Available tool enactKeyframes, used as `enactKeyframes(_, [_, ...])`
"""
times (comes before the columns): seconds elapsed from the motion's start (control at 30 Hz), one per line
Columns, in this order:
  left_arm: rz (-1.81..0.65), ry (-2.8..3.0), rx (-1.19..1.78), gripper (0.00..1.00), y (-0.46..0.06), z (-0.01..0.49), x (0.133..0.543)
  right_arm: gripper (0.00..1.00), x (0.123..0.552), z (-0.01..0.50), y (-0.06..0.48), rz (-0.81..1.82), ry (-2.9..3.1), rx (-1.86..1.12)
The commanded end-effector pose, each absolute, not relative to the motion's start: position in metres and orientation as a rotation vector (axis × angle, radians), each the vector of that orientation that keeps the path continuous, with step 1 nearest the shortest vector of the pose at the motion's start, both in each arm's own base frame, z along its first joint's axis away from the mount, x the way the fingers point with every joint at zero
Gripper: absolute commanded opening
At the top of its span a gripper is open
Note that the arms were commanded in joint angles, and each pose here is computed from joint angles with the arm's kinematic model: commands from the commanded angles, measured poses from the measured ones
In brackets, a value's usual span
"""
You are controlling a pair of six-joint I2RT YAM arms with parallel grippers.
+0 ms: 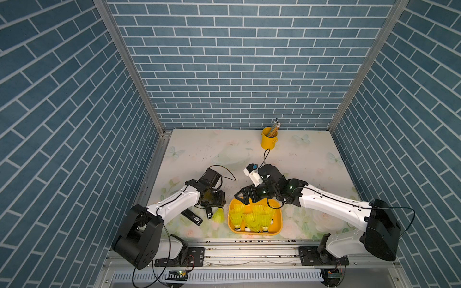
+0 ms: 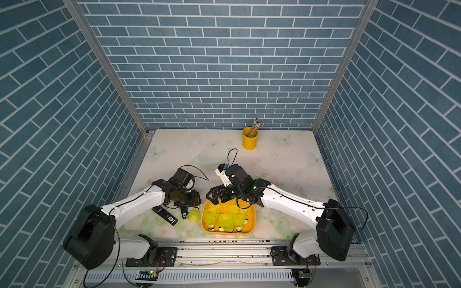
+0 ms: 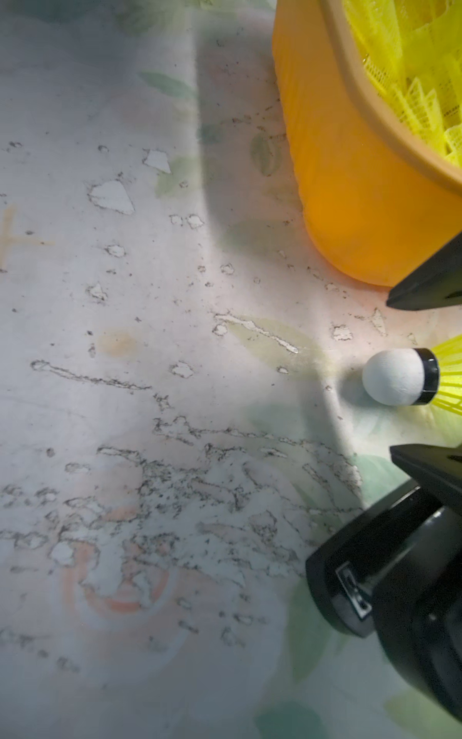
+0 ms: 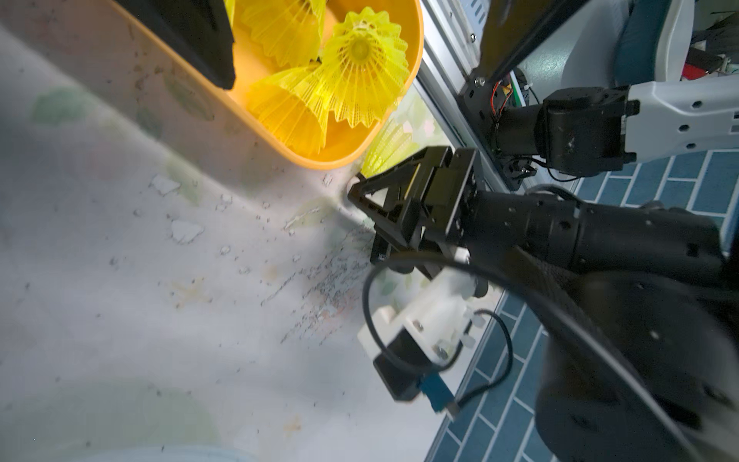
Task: Put the shuttlecocks into the storage box
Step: Place the shuttlecock in the storage box, then pick up the shuttlecock at the center of the board.
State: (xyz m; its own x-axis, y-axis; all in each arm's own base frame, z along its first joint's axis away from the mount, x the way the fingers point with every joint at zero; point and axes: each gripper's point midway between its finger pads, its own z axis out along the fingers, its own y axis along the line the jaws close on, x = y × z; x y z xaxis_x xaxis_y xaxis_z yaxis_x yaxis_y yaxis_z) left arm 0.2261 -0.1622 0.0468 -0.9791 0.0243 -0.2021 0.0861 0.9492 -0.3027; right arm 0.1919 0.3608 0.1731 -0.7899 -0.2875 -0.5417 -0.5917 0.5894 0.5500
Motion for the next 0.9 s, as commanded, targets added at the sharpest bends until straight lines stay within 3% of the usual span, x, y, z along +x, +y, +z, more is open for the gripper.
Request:
enactKeyframes(0.0, [-0.458, 2.89, 0.115, 0.6, -0.166, 0.048, 0.23, 1.0, 0.201, 0.174, 0.365, 1.081, 2.412, -0.744])
enactKeyframes(0.3, [-0.422, 2.916, 0.141, 0.6, -0.165, 0.04, 0.228, 1.0, 0.22, 0.17, 0.355, 1.07, 2.426, -0.706])
enactKeyframes(0.6, [-0.427, 2.941, 0.16, 0.49, -0.169, 0.033, 0.225, 1.0, 0.22, 0.165, 0.354, 1.075, 2.439, -0.678])
enactKeyframes(0.87, [-0.427, 2.97, 0.193, 0.48, -0.17, 0.027, 0.218, 1.0, 0.222, 0.163, 0.354, 1.079, 2.444, -0.657])
